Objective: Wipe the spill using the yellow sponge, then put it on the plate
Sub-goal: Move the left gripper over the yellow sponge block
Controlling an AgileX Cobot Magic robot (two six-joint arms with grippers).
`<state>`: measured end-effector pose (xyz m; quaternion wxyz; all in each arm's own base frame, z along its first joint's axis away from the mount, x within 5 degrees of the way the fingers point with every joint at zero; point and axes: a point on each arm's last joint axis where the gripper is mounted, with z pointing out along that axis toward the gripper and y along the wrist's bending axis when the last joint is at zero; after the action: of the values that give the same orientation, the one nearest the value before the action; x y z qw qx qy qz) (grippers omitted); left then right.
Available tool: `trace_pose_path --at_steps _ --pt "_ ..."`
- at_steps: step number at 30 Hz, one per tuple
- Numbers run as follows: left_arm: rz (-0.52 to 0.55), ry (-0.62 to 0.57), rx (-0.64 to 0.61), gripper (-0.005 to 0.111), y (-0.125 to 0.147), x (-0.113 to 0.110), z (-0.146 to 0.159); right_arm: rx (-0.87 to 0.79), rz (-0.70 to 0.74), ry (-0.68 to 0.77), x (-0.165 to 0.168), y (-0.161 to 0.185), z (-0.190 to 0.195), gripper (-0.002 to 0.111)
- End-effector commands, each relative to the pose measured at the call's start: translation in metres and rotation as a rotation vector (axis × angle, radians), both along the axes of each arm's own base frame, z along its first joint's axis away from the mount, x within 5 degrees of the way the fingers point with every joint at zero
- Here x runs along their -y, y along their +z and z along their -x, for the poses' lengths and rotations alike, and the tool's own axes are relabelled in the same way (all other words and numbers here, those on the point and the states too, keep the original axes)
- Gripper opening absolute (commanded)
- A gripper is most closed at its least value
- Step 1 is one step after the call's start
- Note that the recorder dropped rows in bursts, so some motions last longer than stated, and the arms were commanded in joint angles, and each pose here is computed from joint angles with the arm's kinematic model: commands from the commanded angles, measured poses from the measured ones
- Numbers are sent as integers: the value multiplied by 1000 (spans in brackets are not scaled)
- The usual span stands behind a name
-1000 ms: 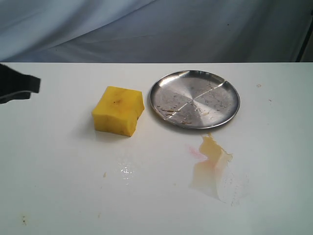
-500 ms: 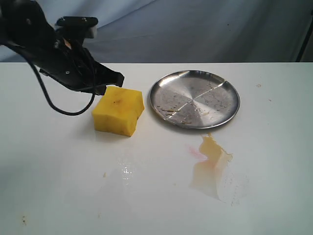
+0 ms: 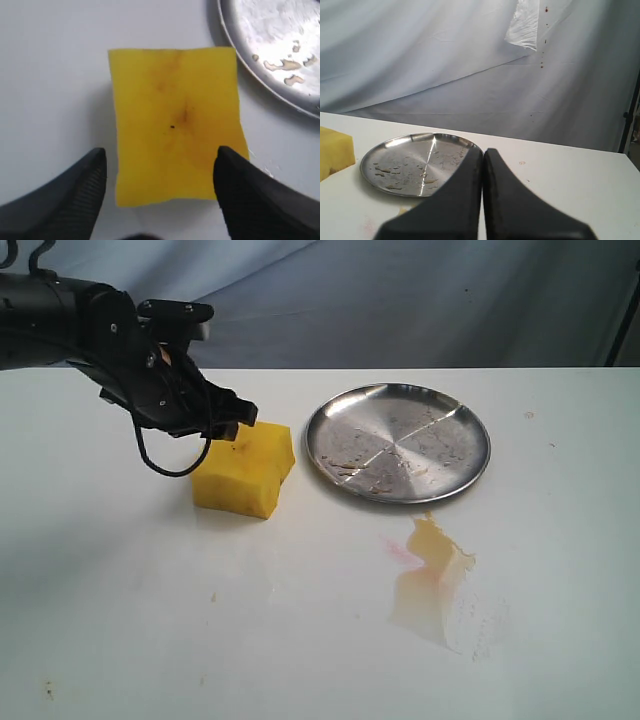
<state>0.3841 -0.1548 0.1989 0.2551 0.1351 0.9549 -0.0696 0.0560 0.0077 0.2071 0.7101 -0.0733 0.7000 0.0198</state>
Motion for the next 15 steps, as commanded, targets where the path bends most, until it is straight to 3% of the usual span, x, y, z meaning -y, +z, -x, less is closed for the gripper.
trace_pose_path --at_steps 1,8,15 --pt "30 61 34 60 -1 -5 -15 3 6 -9 1 -1 0 0" --pt "25 70 4 60 -15 2 -38 3 6 -9 1 -1 0 0" --pt "-10 73 -74 60 -32 3 -41 3 6 -9 1 -1 0 0"
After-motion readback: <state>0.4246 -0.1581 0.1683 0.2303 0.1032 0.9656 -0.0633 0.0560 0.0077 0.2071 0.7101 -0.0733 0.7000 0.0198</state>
